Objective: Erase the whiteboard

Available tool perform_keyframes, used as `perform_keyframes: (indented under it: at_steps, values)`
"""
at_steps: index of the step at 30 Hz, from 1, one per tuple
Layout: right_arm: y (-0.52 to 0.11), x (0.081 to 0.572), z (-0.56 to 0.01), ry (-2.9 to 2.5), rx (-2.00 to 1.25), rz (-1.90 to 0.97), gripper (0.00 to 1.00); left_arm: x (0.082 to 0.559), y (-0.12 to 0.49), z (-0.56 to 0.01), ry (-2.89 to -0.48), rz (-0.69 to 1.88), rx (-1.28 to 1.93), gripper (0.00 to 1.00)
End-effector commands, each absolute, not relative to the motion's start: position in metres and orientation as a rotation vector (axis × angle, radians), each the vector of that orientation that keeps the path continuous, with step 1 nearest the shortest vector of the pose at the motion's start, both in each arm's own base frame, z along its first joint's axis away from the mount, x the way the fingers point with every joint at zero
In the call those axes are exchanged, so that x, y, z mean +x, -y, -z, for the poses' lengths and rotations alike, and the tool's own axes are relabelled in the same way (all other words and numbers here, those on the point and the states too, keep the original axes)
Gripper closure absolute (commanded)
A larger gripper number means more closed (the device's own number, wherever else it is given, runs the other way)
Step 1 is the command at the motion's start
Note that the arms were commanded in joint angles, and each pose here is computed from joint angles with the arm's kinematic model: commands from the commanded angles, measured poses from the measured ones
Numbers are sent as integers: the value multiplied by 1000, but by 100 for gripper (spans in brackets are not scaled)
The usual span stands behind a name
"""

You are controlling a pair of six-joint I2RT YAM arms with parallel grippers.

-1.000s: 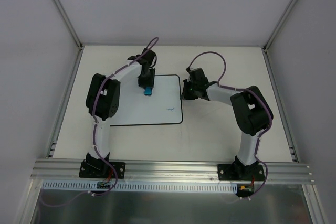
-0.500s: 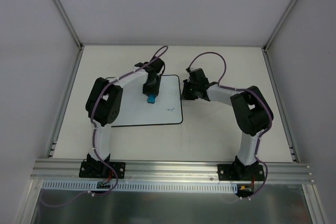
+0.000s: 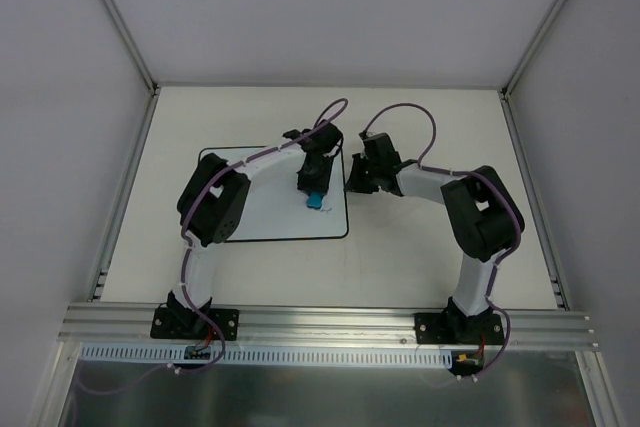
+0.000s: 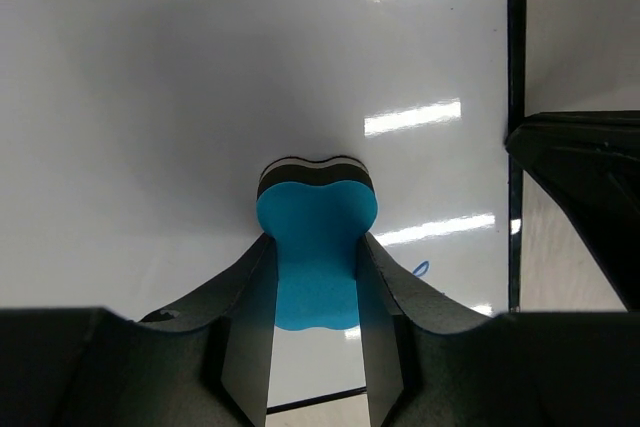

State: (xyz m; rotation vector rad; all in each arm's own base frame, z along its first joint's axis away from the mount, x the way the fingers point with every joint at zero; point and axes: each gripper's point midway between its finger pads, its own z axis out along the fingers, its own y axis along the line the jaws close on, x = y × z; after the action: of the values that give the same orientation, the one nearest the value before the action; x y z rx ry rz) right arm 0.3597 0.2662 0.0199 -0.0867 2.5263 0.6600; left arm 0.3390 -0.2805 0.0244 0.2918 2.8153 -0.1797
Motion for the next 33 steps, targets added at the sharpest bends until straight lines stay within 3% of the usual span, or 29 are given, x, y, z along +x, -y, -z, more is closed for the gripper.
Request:
perform_keyframes:
  at_steps: [1,13,26,33]
  values:
    - [-260,329,-3,-2652,-24,-670,100,286,291,5,-2988,201,243,100]
    - [-266,336,2,-2634,21,-695,100,251,299,14,-3032,152,188,100]
    - [-258,328,9,-2631,25,-677,100,271,217,15,-2952,-152,53,100]
    - [-260,327,10,-2636,9,-686,100,285,228,-1,-2916,-80,123,100]
